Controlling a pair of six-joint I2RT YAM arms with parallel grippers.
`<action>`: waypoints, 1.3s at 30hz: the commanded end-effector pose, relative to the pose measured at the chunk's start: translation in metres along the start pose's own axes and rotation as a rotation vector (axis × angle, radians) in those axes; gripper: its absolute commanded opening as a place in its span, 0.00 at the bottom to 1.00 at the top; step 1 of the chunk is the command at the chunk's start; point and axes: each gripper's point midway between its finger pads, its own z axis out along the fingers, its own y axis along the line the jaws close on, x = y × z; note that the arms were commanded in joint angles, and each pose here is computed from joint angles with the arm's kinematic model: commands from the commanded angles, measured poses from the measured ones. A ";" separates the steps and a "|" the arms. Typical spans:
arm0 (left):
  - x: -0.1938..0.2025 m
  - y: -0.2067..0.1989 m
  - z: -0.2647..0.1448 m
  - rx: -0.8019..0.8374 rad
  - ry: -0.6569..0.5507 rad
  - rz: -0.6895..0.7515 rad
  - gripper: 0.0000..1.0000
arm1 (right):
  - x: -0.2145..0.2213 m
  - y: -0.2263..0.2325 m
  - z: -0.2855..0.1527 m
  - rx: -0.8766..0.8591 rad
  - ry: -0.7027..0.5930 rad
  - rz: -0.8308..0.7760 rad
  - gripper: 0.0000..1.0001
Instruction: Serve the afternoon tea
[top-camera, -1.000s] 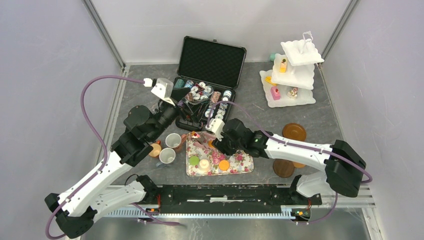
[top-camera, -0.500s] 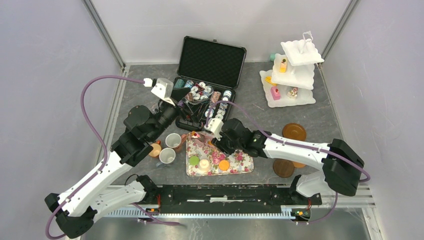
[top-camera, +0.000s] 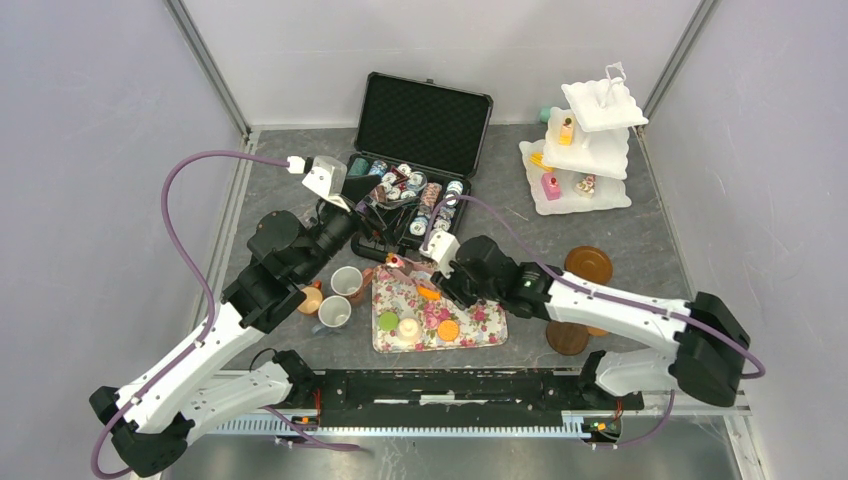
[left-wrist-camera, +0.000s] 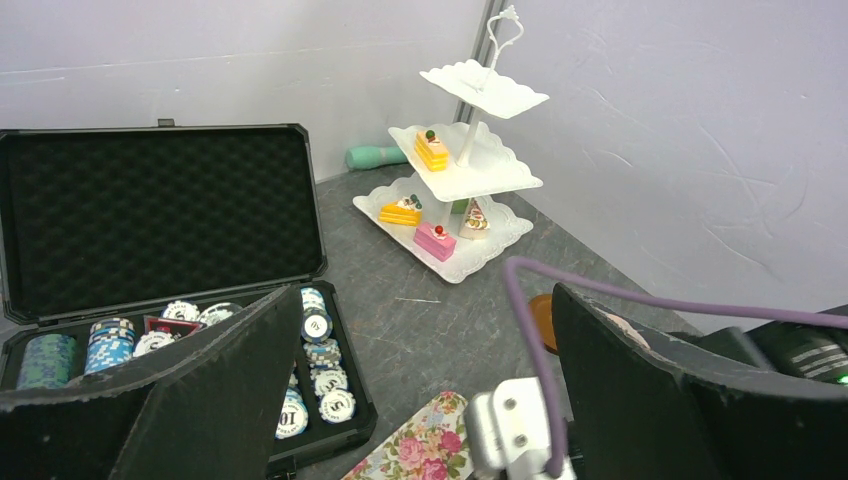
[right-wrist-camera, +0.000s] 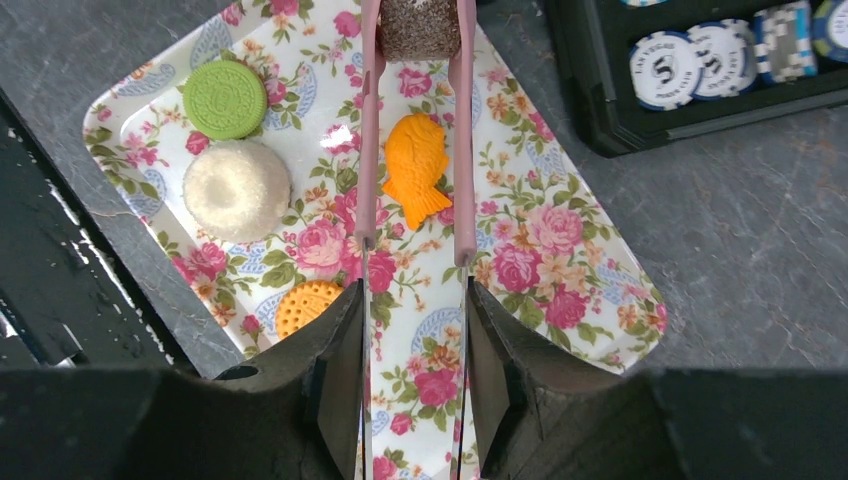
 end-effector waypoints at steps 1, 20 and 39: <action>-0.017 -0.001 -0.001 0.010 -0.040 0.045 1.00 | -0.013 -0.009 -0.027 0.057 -0.081 0.044 0.23; -0.021 -0.004 -0.004 0.026 -0.050 0.037 1.00 | -0.003 -0.162 -0.186 0.772 -0.123 0.333 0.17; -0.031 -0.010 -0.011 0.049 -0.081 0.016 1.00 | 0.031 -0.277 -0.231 0.904 -0.137 0.640 0.15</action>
